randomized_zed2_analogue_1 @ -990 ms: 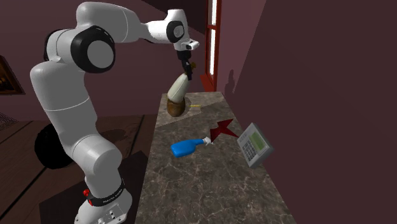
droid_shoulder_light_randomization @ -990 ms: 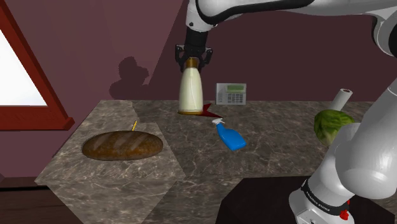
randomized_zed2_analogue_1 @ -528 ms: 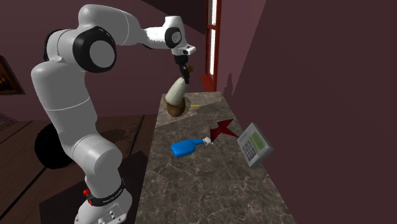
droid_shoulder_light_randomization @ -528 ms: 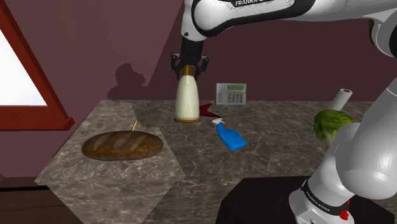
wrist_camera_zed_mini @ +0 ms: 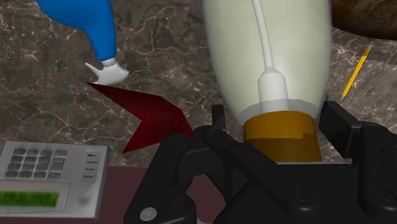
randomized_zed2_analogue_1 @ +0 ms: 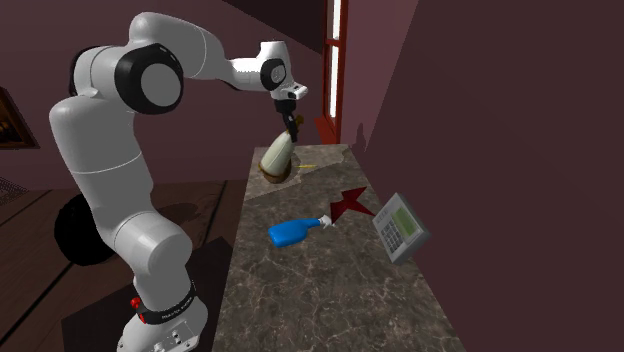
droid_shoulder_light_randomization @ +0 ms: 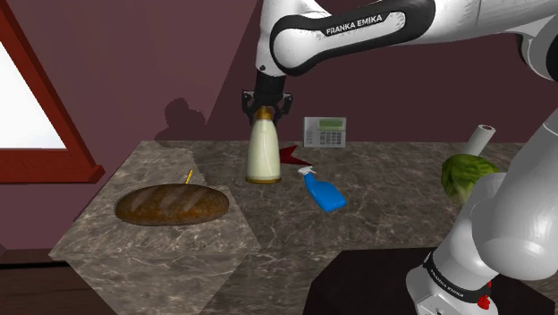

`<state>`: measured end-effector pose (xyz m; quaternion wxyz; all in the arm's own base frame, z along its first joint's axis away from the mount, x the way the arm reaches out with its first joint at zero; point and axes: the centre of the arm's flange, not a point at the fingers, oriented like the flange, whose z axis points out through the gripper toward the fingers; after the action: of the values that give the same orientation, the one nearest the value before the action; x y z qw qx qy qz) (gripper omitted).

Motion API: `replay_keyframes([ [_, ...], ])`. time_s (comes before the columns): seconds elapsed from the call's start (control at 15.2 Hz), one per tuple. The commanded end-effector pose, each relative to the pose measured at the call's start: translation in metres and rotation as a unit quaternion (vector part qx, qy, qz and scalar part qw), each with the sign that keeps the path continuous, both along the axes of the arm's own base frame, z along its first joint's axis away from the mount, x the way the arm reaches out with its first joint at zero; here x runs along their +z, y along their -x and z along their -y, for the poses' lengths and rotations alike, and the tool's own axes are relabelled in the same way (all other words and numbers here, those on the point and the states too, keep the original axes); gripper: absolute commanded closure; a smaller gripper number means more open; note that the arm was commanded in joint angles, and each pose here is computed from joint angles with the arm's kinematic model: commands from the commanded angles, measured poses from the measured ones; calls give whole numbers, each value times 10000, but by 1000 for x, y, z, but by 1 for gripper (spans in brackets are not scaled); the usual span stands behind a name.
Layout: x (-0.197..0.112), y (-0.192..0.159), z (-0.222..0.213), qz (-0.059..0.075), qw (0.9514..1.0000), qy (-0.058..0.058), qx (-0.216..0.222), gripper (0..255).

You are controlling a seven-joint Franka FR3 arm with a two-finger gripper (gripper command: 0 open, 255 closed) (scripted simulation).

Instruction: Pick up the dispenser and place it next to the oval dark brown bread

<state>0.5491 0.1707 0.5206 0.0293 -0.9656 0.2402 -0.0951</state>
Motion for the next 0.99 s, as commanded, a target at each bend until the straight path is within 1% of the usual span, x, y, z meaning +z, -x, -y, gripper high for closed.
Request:
replay_keyframes([
  [0.0,-10,0,0,7,10000,-2,0,255],
  [0.92,-84,0,0,7,10000,-2,0,255],
])
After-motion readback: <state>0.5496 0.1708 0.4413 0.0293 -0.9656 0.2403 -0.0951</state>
